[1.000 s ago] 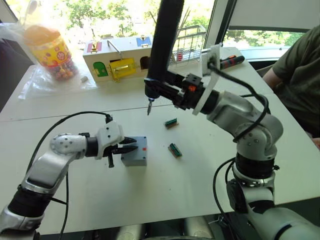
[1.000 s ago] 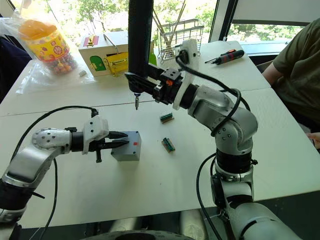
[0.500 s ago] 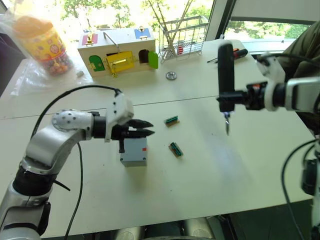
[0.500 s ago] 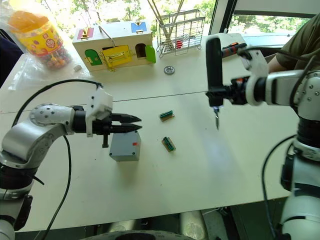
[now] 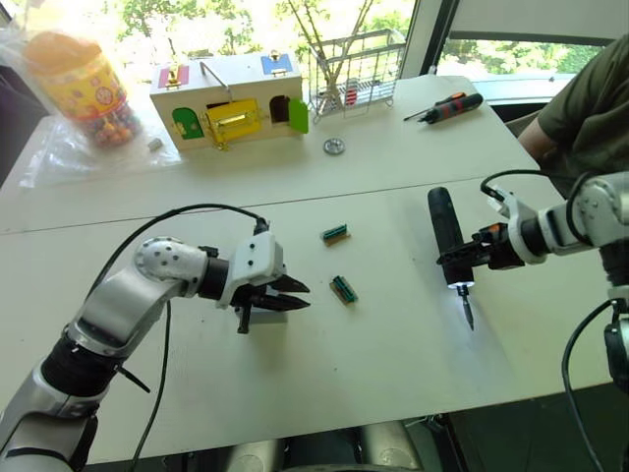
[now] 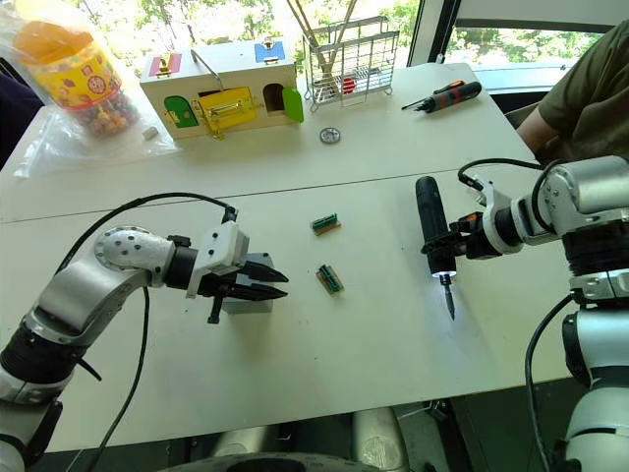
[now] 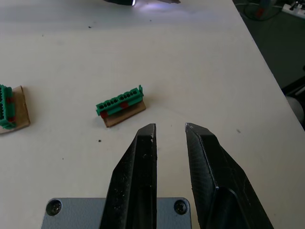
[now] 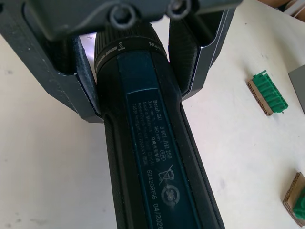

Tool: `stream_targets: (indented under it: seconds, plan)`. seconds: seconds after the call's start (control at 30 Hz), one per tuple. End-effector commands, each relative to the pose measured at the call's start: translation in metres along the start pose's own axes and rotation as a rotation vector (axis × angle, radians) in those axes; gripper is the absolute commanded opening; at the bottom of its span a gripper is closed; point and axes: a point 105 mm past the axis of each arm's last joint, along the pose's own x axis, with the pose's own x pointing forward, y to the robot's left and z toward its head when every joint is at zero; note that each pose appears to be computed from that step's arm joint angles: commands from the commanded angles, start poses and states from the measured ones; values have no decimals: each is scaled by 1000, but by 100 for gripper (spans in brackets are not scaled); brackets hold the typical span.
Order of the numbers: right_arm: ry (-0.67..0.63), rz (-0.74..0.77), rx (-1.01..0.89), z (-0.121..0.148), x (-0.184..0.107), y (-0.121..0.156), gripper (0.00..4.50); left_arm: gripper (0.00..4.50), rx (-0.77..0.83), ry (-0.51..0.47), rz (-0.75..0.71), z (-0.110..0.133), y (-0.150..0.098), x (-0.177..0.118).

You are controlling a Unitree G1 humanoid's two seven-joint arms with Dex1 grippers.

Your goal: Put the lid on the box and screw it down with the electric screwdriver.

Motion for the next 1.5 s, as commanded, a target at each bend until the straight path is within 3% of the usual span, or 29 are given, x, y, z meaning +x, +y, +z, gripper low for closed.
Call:
stream_targets:
  seconds: [0.03,0.37,0.43,0.57,0.6,0.8,0.93,1.0,1.1,1.23,1.27,1.37,1.5]
  plan:
    - [-19,20,-47,14,-2,6,184,94,36,13,17,2,1,-2]
    - [31,19,-86,21,9,4,184,94,26,21,44,-1,3,-5]
    - [33,10,-93,22,11,3,288,94,20,18,56,-2,4,-6]
    - [37,14,-113,23,11,5,435,94,-18,-4,91,-2,11,-12]
    - [35,12,-113,24,11,5,447,94,-27,-11,98,-2,12,-14]
    - [-71,-24,-174,40,0,1,447,94,-122,-82,205,1,26,-39]
    - [-208,48,-254,56,-22,24,447,94,-224,-126,280,0,27,-67]
    - [-259,48,-337,56,-34,33,447,94,-261,-97,312,-7,23,-82]
    - [-368,91,-519,45,-51,54,447,94,-352,-50,358,-23,11,-103]
    - [-575,312,-719,-4,-59,96,447,94,-495,27,312,-51,-27,-120]
    - [-576,356,-734,-23,-56,99,447,94,-521,51,298,-56,-36,-123]
    - [-403,494,-712,-88,-36,106,447,94,-583,82,302,-69,-50,-129]
    - [-358,573,-630,-118,-26,107,447,94,-647,47,301,-76,-63,-119]
